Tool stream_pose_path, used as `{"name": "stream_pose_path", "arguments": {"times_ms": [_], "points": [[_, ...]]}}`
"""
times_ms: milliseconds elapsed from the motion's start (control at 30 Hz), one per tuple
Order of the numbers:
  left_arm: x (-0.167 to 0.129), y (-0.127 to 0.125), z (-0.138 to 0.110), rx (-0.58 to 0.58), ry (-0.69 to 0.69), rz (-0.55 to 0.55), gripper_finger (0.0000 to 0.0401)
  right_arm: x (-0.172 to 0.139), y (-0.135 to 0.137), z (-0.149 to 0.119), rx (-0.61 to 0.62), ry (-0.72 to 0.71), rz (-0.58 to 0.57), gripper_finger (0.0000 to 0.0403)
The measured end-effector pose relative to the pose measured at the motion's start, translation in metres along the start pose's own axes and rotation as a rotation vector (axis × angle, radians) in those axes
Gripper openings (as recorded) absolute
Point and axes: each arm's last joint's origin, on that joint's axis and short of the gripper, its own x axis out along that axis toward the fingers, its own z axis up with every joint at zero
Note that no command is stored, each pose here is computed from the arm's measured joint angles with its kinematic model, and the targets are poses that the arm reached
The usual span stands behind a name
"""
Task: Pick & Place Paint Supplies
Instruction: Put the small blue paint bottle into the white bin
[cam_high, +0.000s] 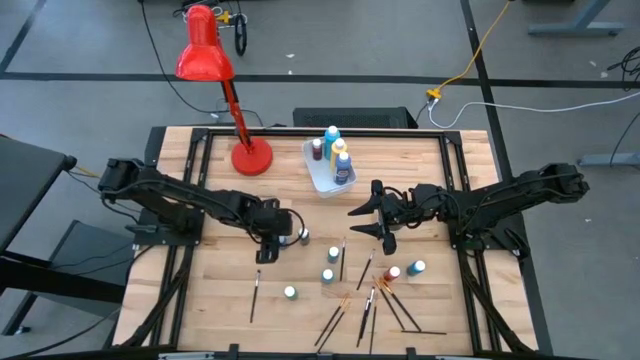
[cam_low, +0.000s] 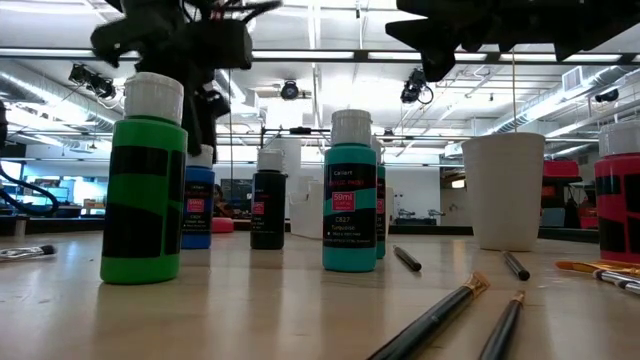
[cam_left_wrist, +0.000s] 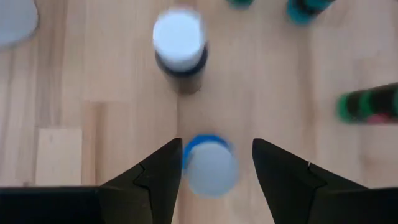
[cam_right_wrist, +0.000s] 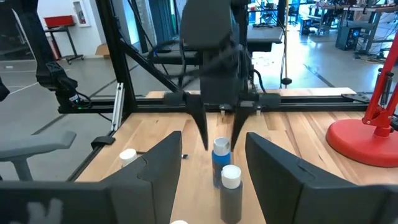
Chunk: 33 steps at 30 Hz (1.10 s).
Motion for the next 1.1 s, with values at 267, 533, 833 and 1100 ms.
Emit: {"name": "stream_pose_path", "arguments": {"times_ms": [267,533,833,1100], "points": [[0.001,0.001,-0.001,0.013,0.014,0.033,0.0206,0.000,0.000,0.000,0.000,0.000,0.000,0.0178],[0.001,0.000,-0.001,0.038,0.021,0.008,0.0167,0.000,0.000,0.000,0.000,-0.001,0.000,0.0178],[-0.021,0.006,0.025,0.119,-0.071,0.129,0.0128,0.000,0.000,0.000,0.000,-0.002,0.000,0.0178],[-0.075,0.048,0.069,0.175,-0.172,0.312,0.0128,0.000,0.000,0.001,-0.001,-0.008,0.000,0.0178]]}}
